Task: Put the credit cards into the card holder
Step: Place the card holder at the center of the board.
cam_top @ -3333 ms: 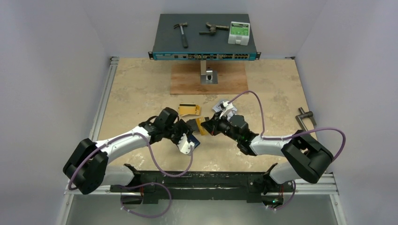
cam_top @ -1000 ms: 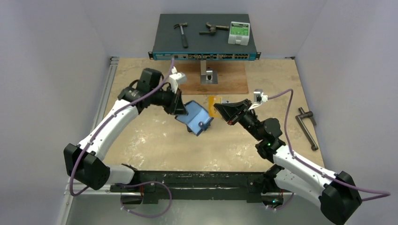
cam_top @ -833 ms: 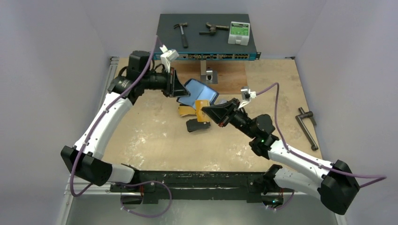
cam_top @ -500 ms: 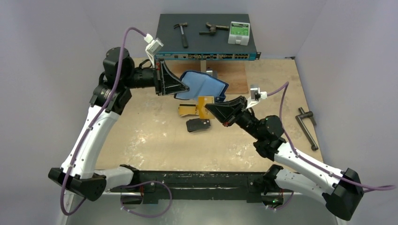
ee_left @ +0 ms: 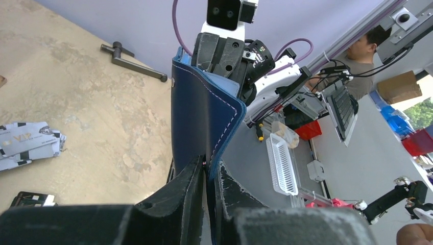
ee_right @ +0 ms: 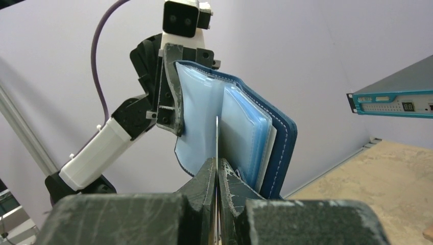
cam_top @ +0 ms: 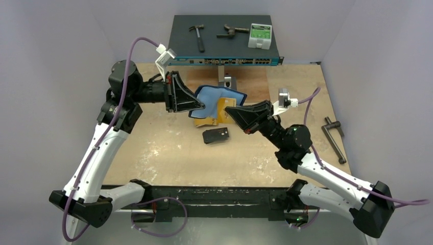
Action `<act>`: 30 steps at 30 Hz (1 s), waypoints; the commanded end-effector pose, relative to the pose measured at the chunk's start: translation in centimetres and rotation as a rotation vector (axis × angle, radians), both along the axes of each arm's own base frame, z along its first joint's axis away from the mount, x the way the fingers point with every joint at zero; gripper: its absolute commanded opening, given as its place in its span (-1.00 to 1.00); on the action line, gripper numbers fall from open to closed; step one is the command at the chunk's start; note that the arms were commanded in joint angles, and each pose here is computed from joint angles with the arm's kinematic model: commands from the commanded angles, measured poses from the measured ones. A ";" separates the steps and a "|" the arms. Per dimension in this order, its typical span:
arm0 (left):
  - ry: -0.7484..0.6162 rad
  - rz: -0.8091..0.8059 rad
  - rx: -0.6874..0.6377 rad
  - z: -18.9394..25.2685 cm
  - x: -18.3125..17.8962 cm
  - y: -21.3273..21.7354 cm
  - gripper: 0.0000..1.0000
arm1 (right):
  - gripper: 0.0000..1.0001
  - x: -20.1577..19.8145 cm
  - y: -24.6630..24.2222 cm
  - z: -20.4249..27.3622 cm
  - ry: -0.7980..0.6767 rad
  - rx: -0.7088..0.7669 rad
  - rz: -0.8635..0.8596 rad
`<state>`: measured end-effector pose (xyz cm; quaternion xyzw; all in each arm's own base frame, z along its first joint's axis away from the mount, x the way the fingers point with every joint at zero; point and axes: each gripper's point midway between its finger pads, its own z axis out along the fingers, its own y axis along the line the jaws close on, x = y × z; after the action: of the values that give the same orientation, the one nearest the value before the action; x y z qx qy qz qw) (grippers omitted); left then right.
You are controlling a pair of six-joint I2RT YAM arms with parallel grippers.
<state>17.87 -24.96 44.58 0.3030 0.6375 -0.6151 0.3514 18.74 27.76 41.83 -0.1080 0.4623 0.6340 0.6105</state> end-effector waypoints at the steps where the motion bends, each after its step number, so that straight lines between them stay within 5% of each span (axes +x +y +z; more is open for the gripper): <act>1: -0.027 -0.060 -0.037 1.2 -1.7 0.1 -0.76 | -1.00 -1.0 -0.9 3.8 -0.099 0.087 -0.001; 30: -0.018 -0.066 -0.043 0.6 -2.2 -0.3 -0.49 | -1.00 -2.3 0.2 5.6 -0.165 0.179 0.105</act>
<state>16.46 -25.25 44.49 0.3125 0.6230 -0.6324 0.3381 18.60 28.71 43.69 -0.1119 0.4063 0.6714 0.6096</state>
